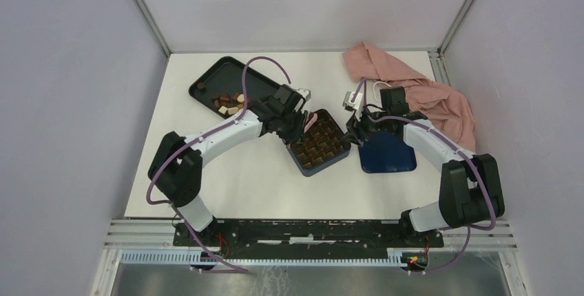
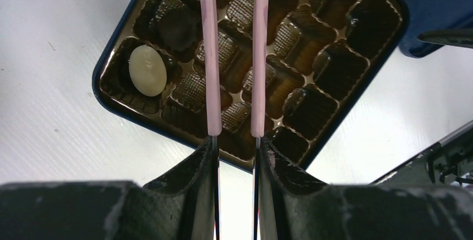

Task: Pack the chocolate
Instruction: Place the fake chocolate in the packing box.

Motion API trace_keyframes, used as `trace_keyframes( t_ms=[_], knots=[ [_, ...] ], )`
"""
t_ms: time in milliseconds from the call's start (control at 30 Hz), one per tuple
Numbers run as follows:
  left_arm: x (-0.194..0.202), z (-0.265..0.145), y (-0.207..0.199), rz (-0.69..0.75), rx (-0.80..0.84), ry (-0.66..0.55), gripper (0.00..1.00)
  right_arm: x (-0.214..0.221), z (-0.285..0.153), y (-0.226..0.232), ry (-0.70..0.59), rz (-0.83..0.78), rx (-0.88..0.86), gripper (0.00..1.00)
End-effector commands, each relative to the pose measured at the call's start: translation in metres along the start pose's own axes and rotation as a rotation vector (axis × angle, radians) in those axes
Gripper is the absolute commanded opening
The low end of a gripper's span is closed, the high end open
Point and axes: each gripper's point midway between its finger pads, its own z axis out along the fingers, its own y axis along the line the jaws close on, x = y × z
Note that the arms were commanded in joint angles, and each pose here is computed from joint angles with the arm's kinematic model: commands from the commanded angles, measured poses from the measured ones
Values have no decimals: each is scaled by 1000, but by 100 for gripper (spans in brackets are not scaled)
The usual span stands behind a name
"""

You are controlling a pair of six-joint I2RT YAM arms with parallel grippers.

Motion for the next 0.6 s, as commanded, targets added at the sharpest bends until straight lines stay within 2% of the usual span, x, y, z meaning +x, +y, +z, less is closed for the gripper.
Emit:
trace_keyframes(
  t_ms=[0, 133, 367, 567],
  knots=[
    [-13, -1, 0, 29, -41, -10, 6, -19, -7, -6, -40, -41, 15, 63],
    [-13, 2, -2, 39, -43, 7, 8, -19, -6, -5, -40, -39, 11, 62],
    [-8, 9, 1, 40, -56, 28, 21, -19, -7, -6, -41, -40, 12, 63],
    [-8, 11, 3, 43, -73, 35, 28, -19, -7, -5, -41, -39, 8, 63]
  ],
)
